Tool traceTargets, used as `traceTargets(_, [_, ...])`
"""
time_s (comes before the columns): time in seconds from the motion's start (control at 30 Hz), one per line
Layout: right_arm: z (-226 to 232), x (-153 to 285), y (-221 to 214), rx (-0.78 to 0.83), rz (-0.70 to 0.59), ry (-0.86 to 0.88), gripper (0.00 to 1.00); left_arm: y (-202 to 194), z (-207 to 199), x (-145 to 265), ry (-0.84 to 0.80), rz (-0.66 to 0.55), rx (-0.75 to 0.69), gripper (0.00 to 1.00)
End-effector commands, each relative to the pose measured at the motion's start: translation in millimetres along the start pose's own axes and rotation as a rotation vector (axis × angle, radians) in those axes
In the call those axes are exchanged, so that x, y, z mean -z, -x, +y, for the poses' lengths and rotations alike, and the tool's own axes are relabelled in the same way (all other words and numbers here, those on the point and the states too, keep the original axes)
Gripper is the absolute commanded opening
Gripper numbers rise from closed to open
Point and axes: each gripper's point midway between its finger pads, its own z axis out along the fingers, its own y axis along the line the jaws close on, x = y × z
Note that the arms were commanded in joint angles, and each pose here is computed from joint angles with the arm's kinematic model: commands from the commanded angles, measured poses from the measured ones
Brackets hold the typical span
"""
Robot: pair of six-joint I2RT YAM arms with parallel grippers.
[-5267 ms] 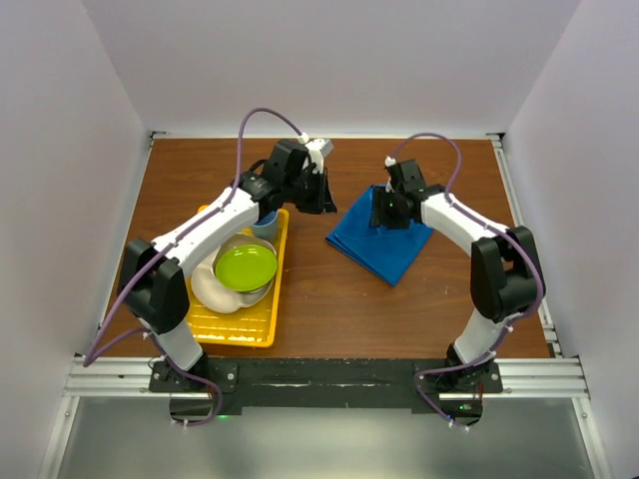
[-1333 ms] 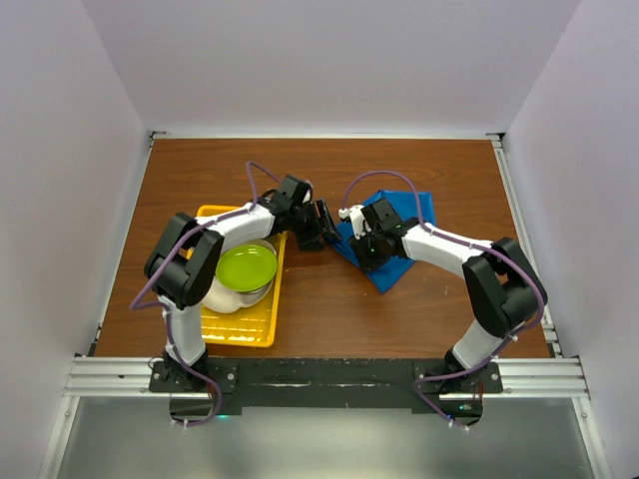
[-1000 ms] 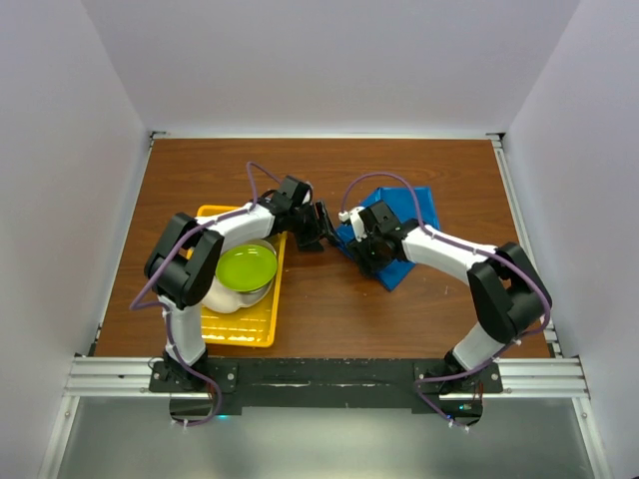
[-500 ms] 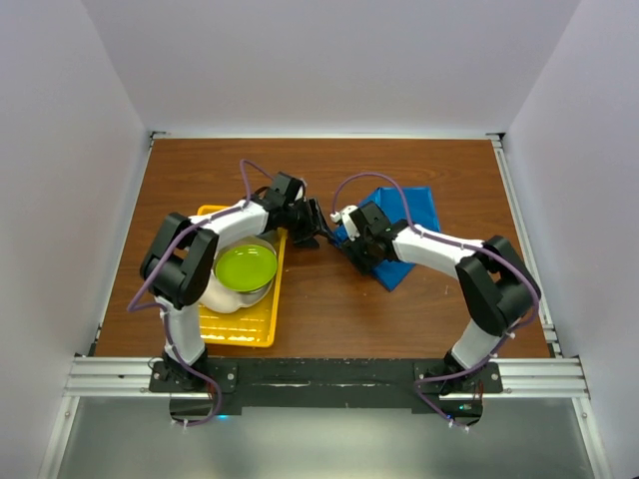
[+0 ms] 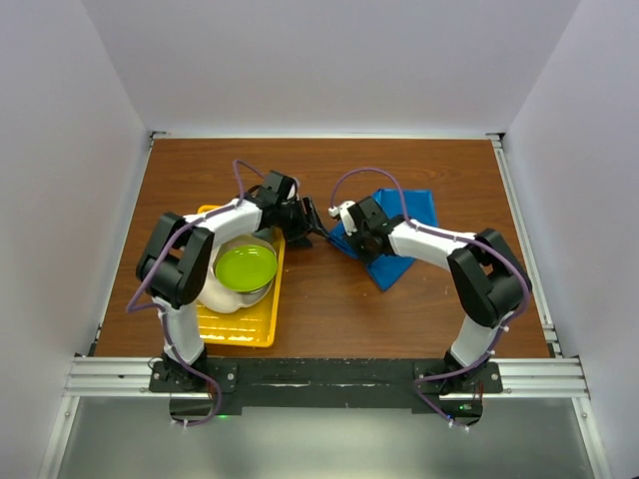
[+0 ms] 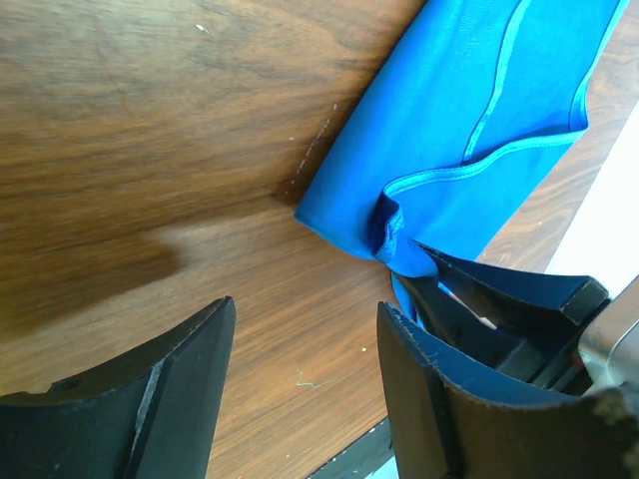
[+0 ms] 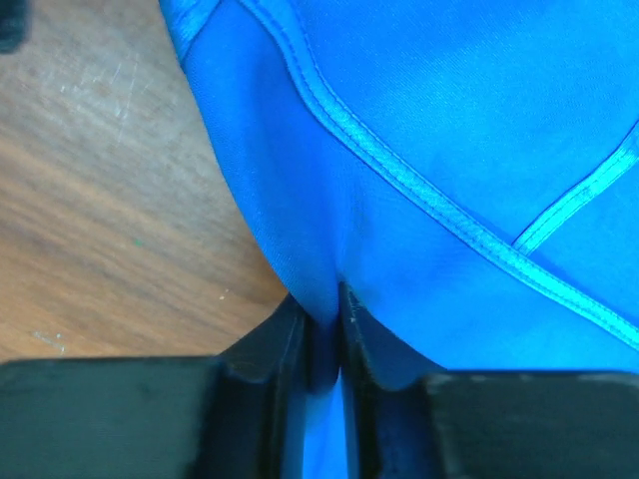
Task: Fold the napkin, place the utensils inside, and roll it up
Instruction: Roll the napkin with the utensil
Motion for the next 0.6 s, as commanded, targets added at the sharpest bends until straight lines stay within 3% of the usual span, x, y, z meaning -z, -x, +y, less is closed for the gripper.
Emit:
traceTargets(0.0, [6.6, -11.5, -20.5, -0.021, 0.085, 0.039, 0.07, 9.1, -19.0, 7.5, -0.072, -0.001, -0.016, 0.64])
traceTargets(0.1, [9.1, -11.0, -18.7, -0.046, 0.084, 0.063, 0.00, 7.9, -24.1, 2.8, -0.104, 0.017, 0.018, 0.65])
traceTargets(0.3, [5.7, 1.4, -5.5, -0.102, 0.037, 0.102, 0.00, 9.1, -29.4, -3.1, -0.126, 0.009, 0.043, 0.68])
traceTargets(0.47, [-0.9, 15.3, 7.1, -0.135, 0.001, 0.133, 0.00, 7.9, -36.6, -11.5, -0.169, 0.009, 0.070, 0.83])
traceTargets(0.57, [-4.2, 20.0, 10.1, -0.154, -0.010, 0.144, 0.00, 7.3, -47.9, -17.1, -0.184, 0.005, 0.064, 0.86])
